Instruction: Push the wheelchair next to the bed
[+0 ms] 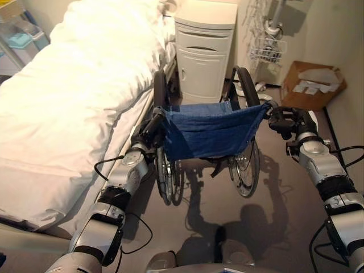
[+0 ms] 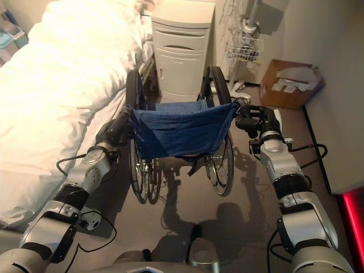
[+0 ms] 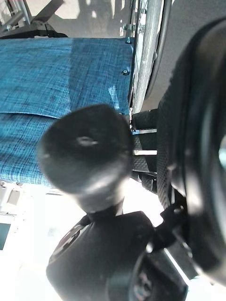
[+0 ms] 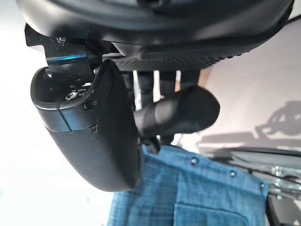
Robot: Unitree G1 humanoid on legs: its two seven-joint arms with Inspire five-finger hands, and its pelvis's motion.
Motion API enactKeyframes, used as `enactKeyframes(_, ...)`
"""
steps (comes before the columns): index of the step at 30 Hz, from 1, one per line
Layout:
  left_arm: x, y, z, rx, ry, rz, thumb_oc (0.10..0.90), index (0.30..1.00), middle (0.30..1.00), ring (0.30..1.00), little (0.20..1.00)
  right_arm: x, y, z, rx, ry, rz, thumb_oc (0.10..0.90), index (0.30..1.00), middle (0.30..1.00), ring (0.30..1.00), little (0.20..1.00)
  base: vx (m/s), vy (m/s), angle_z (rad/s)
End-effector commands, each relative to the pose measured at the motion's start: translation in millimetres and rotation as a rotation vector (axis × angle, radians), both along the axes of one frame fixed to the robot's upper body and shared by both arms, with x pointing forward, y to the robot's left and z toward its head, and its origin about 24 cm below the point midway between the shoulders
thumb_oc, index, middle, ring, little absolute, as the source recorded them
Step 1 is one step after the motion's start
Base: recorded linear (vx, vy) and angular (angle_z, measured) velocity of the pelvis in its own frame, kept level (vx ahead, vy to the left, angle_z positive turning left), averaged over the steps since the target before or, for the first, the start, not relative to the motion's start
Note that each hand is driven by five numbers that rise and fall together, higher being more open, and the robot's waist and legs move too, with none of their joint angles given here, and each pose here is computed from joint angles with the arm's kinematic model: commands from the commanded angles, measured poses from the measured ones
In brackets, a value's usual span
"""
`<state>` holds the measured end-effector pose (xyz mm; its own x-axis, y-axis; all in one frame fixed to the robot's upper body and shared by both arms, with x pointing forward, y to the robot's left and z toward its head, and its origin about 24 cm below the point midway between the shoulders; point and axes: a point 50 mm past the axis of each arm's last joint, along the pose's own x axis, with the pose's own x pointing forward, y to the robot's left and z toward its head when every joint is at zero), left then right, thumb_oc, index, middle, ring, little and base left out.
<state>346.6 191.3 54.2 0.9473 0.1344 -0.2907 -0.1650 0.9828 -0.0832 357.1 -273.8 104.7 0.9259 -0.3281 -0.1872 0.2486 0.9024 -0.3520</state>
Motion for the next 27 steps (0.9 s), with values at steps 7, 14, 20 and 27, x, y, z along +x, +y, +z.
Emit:
enactKeyframes(7, 8, 14, 53, 0.219, -0.332, -0.022, 0.4, 0.3, 0.3, 0.3, 0.3, 3, 99, 1, -0.042, -0.119, 0.407, 0.4, 0.3, 0.3, 0.3, 0.3, 0.14, -0.167, -0.01)
enactKeyframes(14, 18, 19, 66, 0.239, -0.352, -0.033, 0.4, 0.3, 0.3, 0.3, 0.3, -1, 112, 4, -0.08, -0.132, 0.477, 0.4, 0.3, 0.3, 0.3, 0.3, 0.22, 0.068, 0.05)
enactKeyframes(20, 15, 29, 60, 0.263, -0.332, -0.015, 0.4, 0.3, 0.3, 0.3, 0.3, -11, 110, -7, -0.05, -0.106, 0.539, 0.4, 0.3, 0.3, 0.3, 0.3, 0.22, 0.127, -0.44)
enactKeyframes(27, 10, 44, 54, 0.278, -0.301, 0.032, 0.4, 0.3, 0.3, 0.3, 0.3, -21, 112, -16, 0.012, -0.081, 0.583, 0.4, 0.3, 0.3, 0.3, 0.3, 0.16, 0.116, -0.12)
